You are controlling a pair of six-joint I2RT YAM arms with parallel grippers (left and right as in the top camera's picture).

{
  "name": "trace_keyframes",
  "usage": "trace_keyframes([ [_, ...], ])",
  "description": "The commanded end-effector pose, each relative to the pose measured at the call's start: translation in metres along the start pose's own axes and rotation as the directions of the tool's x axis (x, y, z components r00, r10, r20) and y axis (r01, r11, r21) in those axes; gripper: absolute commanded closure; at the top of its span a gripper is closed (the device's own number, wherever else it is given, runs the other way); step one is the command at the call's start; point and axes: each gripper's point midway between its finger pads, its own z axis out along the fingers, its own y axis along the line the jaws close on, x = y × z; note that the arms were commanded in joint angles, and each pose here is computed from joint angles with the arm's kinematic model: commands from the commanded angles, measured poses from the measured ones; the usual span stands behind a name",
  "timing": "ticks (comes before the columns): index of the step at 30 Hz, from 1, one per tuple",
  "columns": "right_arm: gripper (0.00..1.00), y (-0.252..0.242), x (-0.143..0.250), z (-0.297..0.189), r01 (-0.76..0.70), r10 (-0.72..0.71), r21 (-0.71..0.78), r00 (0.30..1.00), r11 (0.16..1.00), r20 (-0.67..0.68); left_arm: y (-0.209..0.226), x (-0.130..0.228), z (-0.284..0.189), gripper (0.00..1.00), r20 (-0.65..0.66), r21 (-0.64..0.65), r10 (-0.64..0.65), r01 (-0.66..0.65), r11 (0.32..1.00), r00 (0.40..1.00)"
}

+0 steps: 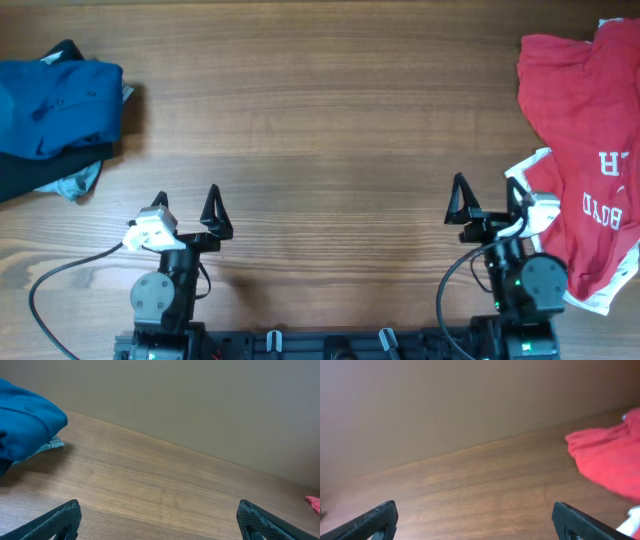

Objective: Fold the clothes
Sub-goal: 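Reach the right gripper to the red t-shirt edge and grasp it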

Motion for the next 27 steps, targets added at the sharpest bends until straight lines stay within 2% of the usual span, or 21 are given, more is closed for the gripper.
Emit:
trace_keyframes([
  [1, 0.01, -0.002, -0.029, 0.004, 0.124, -0.118, 0.073, 0.989, 0.990, -0.088, -0.017, -0.034, -0.001, 0.00, 0.016, 0.036, 0.011, -0.012, 0.999, 1.000],
  [2, 0.01, -0.006, -0.035, 0.008, 0.137, -0.119, 0.117, 0.982, 0.984, -0.143, -0.020, -0.042, 0.002, 0.00, 0.003, 0.030, 0.013, -0.013, 0.999, 1.000],
  [6, 0.00, -0.008, -0.039, 0.026, 0.246, -0.198, 0.123, 0.930, 0.962, -0.310, -0.025, -0.051, 0.019, 0.00, -0.090, -0.003, 0.017, -0.018, 1.000, 0.996],
  [10, 0.00, -0.026, -0.018, 0.049, 0.333, -0.180, 0.163, 0.790, 0.929, -0.587, -0.026, -0.050, 0.046, 0.00, -0.243, -0.057, 0.017, -0.032, 0.998, 0.970],
  [12, 0.00, -0.029, -0.008, 0.066, 0.348, -0.171, 0.147, 0.734, 0.926, -0.658, -0.028, -0.049, 0.056, 0.00, -0.304, -0.072, 0.015, -0.038, 0.997, 0.953],
  [16, 0.00, -0.035, 0.020, 0.084, 0.341, -0.140, 0.133, 0.669, 0.931, -0.730, -0.036, -0.038, 0.067, 0.00, -0.385, -0.036, 0.009, -0.025, 0.999, 0.923],
  [19, 0.00, -0.062, 0.035, 0.085, 0.313, -0.029, 0.229, 0.646, 0.922, -0.763, -0.035, -0.034, 0.072, 0.00, -0.395, -0.040, 0.008, -0.026, 0.999, 0.919],
  [23, 0.00, -0.136, 0.037, 0.069, 0.277, 0.176, 0.443, 0.646, 0.853, -0.743, -0.035, -0.035, 0.073, 0.00, -0.389, -0.042, 0.009, -0.028, 0.999, 0.921],
  [27, 0.10, -0.180, 0.060, 0.053, 0.269, 0.309, 0.542, 0.588, 0.797, -0.747, -0.031, -0.025, 0.076, 0.00, -0.420, -0.053, 0.006, -0.031, 0.998, 0.908],
])
